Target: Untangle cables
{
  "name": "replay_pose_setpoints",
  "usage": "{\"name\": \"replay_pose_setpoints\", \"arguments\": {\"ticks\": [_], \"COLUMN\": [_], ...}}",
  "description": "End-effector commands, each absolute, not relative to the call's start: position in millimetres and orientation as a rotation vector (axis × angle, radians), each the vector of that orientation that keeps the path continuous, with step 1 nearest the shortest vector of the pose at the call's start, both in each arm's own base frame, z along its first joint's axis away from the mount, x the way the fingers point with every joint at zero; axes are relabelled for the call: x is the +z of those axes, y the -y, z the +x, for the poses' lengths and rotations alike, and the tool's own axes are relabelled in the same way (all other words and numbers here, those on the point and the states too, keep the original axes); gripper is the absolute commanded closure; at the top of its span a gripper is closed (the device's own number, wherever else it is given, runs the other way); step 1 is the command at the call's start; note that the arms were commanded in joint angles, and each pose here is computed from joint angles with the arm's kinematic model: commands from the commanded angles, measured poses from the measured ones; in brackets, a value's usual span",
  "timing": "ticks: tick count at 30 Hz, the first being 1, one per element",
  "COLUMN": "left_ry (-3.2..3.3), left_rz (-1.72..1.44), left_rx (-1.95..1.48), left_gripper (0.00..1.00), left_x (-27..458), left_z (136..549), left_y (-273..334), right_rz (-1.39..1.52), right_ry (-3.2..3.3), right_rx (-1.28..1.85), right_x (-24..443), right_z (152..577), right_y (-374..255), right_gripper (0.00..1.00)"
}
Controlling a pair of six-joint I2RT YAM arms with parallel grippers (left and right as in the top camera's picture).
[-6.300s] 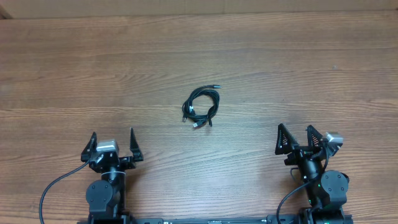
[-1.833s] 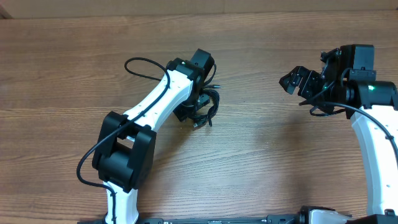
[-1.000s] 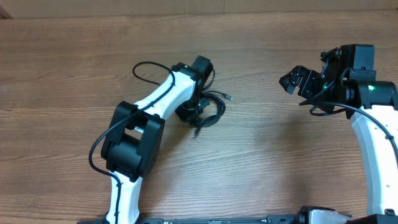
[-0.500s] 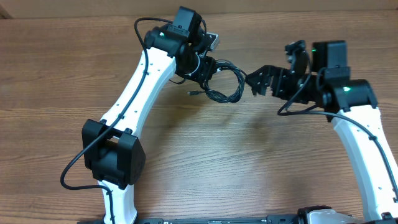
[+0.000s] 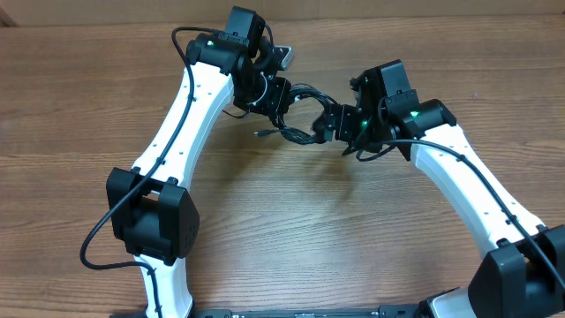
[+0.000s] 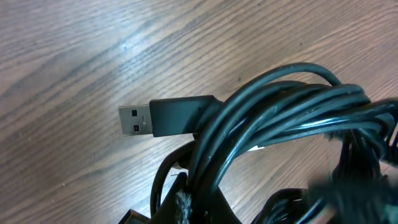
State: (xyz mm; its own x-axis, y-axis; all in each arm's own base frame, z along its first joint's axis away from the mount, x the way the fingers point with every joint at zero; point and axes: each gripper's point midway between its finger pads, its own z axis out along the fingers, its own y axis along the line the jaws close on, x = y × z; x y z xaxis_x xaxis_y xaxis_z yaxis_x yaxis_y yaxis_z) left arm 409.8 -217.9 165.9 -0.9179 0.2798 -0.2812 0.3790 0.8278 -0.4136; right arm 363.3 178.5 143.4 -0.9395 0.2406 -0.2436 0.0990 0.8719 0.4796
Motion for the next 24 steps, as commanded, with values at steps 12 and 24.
{"name": "replay_pose_setpoints", "arguments": {"ticks": [12,24], "left_ry": [-2.355,-1.983], "left_rz": [0.776,0.815], "left_rx": [-1.57,-1.703], "left_gripper": [0.96,0.96], "left_x": [267.4,309.4], "left_z": [364.8,389.4], "left_y": [268.6,229.5], "right_rz": [0.588,0.079], "right_ry": [-2.827,-2.758], "right_rx": [0.278,0.92], "right_x": [85.3,157.6], "right_z": [373.2,368.3], "right_y": [-126.1,-158.3], "right_gripper": [0.27,0.26]}}
